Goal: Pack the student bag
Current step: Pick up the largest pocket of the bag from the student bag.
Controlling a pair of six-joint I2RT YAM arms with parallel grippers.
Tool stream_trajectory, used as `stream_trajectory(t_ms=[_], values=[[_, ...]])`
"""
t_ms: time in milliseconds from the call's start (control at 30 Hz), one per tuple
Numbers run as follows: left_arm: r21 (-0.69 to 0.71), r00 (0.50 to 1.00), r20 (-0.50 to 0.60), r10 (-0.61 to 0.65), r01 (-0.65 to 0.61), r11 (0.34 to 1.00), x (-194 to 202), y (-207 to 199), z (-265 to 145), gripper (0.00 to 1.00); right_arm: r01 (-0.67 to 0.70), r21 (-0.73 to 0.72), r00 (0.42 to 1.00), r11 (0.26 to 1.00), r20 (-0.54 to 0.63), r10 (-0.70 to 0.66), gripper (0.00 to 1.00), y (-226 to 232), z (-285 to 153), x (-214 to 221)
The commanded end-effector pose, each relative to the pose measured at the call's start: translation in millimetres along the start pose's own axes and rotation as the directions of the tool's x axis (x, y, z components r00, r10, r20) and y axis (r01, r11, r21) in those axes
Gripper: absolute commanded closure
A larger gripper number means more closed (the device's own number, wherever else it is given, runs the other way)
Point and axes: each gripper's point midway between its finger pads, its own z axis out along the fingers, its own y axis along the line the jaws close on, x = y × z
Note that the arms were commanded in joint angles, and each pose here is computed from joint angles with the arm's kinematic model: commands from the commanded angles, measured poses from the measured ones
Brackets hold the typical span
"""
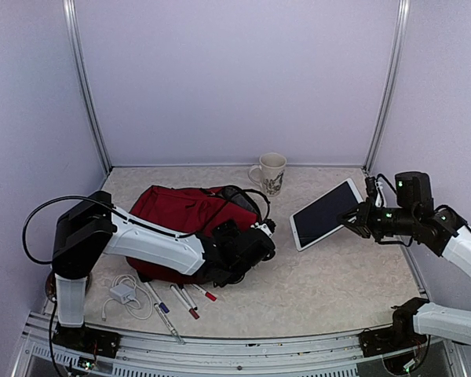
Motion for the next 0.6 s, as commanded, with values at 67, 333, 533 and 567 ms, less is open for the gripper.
stream_trajectory(t_ms=[67,333,533,567], values=[[0.051,0.989,0.073,-0.126,0.122,0.991,-16,23,-17,0.47,0.062,-0.125,0.996,0.99,0.066,-0.054,1.0,33,-4,-21],[0.33,0.877,0.194,-0.44,0.364,0.871,-35,55,-42,1.0,-0.005,-0.206,0.999,0.979,0.038,0.013,1.0,38,18,-20],[0.32,0.822,0.233,-0.519,0.44,0.839,-42,88,-52,1.0,-0.053,-0.333,0.995,0.941,0.062,0.077,1.0,72,59,-17],[0.311,0.819,0.231,-0.525,0.449,0.837,-41,91,-52,1.0,-0.055,-0.339,0.995,0.939,0.064,0.082,1.0,79,70,-18]])
